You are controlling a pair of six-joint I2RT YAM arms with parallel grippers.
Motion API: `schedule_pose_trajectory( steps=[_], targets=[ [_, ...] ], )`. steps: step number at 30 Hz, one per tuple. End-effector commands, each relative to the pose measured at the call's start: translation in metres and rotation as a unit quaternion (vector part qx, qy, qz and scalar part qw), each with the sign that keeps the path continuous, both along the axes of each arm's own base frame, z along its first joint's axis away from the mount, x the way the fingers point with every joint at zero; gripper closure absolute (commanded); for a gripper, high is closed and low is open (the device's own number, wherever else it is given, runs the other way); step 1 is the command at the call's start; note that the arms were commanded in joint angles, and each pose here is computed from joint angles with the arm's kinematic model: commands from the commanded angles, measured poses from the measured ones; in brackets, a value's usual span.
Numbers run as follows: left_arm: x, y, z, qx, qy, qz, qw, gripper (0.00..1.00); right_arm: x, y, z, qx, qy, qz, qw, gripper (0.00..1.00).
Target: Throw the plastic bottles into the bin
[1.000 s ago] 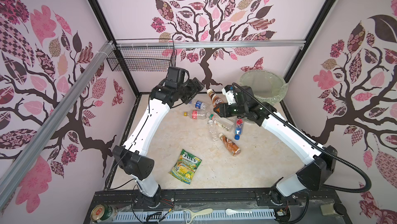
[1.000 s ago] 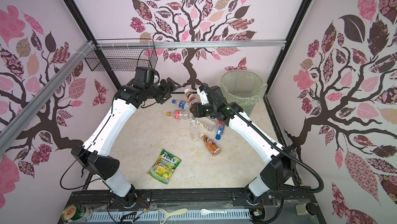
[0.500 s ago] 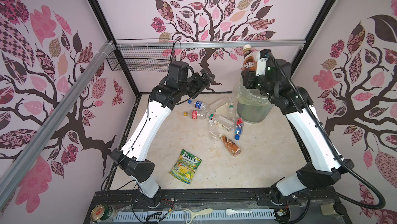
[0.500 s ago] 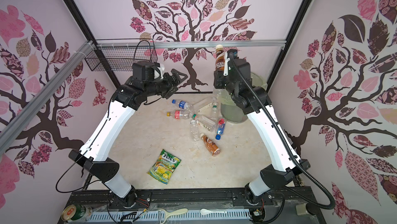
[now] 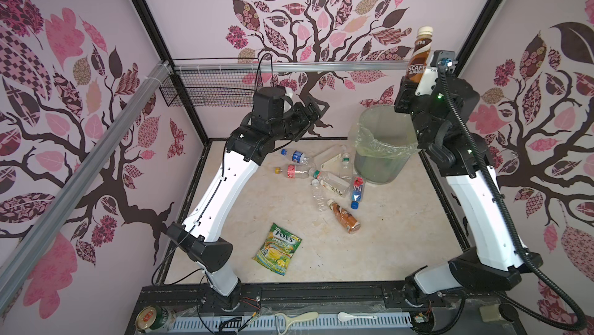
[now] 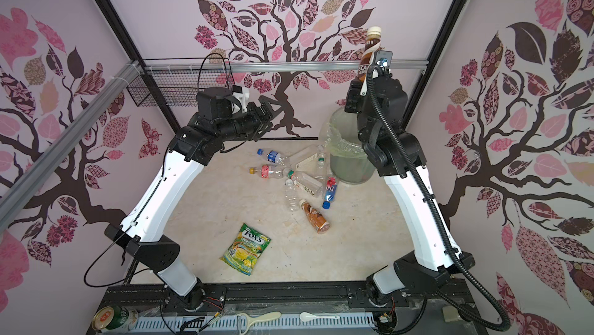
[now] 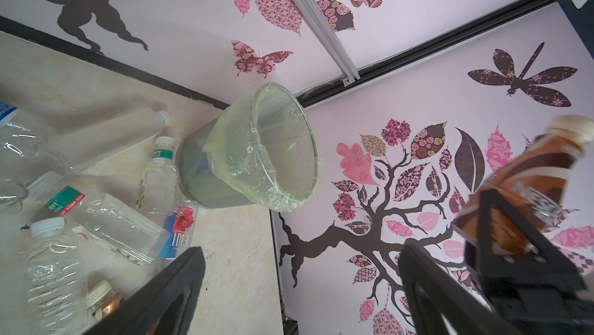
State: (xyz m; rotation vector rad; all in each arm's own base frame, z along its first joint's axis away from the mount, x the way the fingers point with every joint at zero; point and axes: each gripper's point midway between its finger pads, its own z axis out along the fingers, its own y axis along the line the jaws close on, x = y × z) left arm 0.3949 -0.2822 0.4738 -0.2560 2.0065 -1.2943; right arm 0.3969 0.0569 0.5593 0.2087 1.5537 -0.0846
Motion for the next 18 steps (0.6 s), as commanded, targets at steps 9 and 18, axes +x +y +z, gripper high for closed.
schedule_pose_trajectory(
  steps=[9,18],
  targets=[
    [-0.009,-0.001,-0.010,-0.008,0.021,-0.010,1.000,0.02,0.065,-0.040,-0.088,0.129,0.121,0.011,0.984,0.00],
    [-0.006,0.001,-0.023,0.012,0.023,-0.004,1.000,0.02,0.057,-0.029,-0.083,0.182,0.120,0.033,0.975,0.00]
  ],
)
